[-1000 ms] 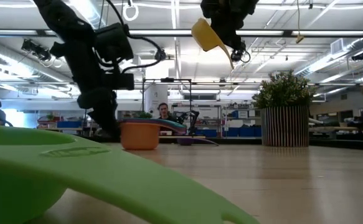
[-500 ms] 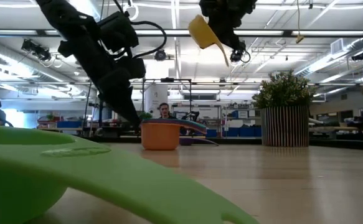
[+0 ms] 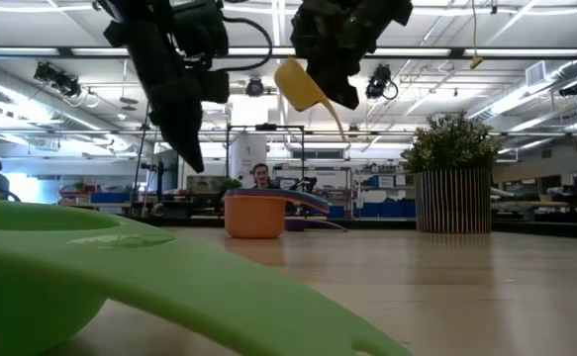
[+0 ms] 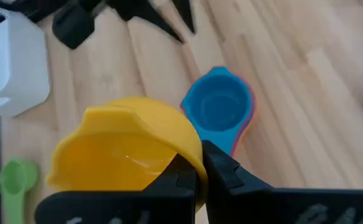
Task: Nest measuring cups in basket
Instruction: Stack the yellow measuring cup into the light blue measuring cup
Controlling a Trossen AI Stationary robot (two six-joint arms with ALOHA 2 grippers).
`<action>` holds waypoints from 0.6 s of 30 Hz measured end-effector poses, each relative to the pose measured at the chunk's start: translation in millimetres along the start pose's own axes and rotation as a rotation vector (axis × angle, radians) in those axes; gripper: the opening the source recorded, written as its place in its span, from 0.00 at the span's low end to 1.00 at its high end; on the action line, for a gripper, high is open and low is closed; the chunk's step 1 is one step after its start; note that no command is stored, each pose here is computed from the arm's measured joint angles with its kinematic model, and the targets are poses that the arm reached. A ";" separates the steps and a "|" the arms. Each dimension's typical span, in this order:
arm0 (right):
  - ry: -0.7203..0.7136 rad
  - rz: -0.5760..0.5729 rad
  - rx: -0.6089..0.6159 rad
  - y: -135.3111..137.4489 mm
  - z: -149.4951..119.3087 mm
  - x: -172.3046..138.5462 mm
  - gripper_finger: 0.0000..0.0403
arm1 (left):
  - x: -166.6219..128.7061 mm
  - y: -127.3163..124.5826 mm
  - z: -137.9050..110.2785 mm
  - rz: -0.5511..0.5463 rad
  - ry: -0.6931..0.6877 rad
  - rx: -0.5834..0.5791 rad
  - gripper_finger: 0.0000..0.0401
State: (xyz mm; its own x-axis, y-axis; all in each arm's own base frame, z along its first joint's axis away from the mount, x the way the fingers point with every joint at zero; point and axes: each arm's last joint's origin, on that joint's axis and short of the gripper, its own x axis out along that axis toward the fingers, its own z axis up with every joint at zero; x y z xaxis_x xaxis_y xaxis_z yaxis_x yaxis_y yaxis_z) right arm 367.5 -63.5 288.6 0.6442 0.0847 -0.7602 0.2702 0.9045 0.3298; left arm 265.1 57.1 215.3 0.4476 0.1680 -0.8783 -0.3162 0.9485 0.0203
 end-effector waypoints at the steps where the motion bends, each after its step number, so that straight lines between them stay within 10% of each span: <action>1: 0.001 0.004 0.002 -0.6 2.0 1.8 0.02 | -3.6 1.0 1.0 0.000 -0.012 -0.003 0.19; 18: -0.030 -0.016 -0.090 7.7 29.4 -6.9 0.02 | 24.6 3.3 -23.6 0.022 -0.039 0.003 0.19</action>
State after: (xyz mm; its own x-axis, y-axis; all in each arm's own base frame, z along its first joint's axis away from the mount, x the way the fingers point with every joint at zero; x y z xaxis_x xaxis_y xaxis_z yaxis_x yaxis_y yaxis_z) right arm 386.1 -69.4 312.8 0.6616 0.0585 -0.7476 0.2163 0.9397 0.2649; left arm 255.3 58.0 182.5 0.4733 0.1989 -0.8582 -0.3238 0.9453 0.0405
